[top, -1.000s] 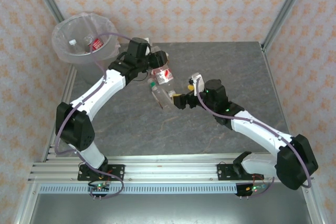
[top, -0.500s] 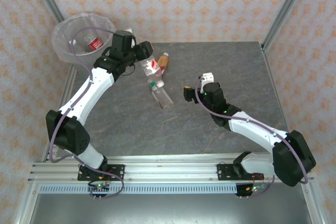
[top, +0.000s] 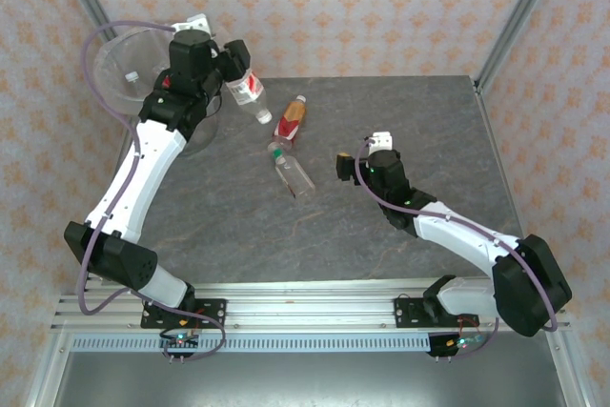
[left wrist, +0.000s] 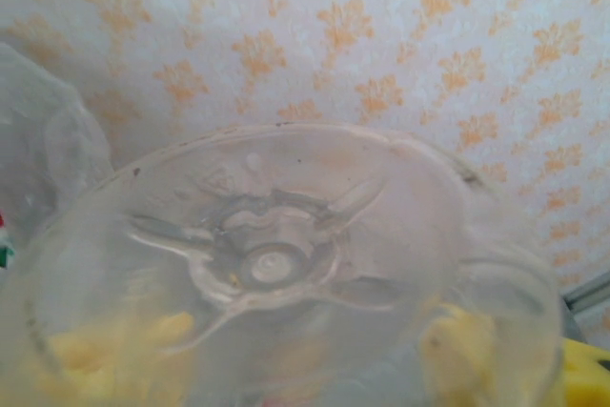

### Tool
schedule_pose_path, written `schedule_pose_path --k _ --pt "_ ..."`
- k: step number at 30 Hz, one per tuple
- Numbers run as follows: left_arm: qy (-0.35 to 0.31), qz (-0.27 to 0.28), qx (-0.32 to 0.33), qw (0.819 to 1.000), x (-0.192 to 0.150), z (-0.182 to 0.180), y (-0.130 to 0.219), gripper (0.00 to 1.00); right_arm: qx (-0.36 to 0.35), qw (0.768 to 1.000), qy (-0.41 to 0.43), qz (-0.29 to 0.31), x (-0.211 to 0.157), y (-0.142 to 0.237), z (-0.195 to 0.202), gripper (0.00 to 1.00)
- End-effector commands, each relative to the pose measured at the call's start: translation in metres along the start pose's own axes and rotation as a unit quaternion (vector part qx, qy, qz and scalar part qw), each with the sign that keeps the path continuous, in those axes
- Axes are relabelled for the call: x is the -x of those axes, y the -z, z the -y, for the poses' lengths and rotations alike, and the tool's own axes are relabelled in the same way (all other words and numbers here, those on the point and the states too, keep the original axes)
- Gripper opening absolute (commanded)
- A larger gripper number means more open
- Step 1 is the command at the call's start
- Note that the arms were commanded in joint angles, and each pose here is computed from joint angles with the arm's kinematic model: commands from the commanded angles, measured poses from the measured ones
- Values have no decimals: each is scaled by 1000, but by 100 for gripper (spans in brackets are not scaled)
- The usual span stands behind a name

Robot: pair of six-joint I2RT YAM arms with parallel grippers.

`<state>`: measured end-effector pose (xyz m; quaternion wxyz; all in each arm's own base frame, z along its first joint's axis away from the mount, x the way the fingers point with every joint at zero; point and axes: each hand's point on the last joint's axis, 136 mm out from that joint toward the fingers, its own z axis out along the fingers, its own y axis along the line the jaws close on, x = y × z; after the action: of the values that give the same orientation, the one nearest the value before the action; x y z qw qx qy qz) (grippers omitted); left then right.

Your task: Put the plastic bottles in the bin

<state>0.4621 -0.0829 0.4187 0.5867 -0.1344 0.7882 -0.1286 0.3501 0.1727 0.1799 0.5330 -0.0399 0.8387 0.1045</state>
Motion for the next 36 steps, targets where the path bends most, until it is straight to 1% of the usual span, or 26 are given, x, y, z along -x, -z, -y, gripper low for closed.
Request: schedule_pose_path --k 1,5,9,12,19,24,29,33,36 --pt "-27 50 29 998 36 -10 15 62 2 1000 -14 16 10 1 -2 99" --pt "-43 85 52 994 61 -22 22 62 18 999 -18 21 15 4 -7 99" --pt "-40 118 51 991 84 -31 26 62 15 999 -25 29 20 5 -7 99" --pt "-27 142 65 987 101 -48 26 62 22 999 -22 27 21 5 -10 99" --pt "-18 187 132 973 139 -97 27 62 23 999 -20 14 18 6 -10 99" --pt "-21 187 185 964 152 -133 17 62 31 999 -21 2 13 7 -12 99" --pt "-14 181 215 960 159 -159 8 62 31 999 -23 -3 11 7 -12 99" --pt "-14 171 236 957 158 -176 -5 63 35 999 -21 -8 9 6 -14 99" --pt "-9 149 249 957 147 -187 -19 63 37 999 -24 -11 8 6 -15 99"
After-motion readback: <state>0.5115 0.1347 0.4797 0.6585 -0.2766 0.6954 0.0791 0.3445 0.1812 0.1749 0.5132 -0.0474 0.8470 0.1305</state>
